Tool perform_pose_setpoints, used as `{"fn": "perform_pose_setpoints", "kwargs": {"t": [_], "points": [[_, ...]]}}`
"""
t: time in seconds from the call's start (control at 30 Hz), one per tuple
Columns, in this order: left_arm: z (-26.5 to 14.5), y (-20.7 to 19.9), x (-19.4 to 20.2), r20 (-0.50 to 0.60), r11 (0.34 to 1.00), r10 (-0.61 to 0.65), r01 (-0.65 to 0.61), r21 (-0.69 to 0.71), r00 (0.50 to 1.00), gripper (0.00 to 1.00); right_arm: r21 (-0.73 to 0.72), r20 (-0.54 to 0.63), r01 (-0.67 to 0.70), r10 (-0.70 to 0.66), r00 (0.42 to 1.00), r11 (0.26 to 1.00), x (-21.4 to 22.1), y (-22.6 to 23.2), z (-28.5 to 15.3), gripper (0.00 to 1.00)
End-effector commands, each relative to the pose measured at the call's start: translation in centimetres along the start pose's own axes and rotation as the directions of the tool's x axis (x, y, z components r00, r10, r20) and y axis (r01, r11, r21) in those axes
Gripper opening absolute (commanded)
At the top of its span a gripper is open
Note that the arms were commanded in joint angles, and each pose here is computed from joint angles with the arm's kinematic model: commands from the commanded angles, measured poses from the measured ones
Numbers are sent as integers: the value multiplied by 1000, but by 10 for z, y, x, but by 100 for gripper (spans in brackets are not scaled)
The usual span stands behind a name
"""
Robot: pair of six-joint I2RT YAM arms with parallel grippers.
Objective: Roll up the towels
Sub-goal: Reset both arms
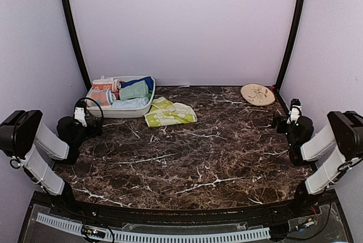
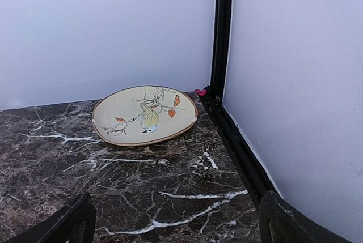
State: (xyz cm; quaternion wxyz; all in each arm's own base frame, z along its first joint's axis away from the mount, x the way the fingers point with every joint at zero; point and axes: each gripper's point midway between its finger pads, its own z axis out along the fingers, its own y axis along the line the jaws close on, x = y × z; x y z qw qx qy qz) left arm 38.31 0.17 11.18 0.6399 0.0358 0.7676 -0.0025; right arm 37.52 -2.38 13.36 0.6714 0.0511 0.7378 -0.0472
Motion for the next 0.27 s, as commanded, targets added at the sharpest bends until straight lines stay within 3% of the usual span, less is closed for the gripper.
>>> {"fn": "perform_pose_setpoints", "kwargs": {"t": [0.0,0.23], "points": [[1,-1,-11,42,1000,13,-13,9,999,99,-3,45,-3,3,999,1000,-10,-1,-1,100],[1,-2,-11,39,1000,18,-18,10,999,99,-4,43,-2,3,999,1000,-10,0,-1,100]]}}
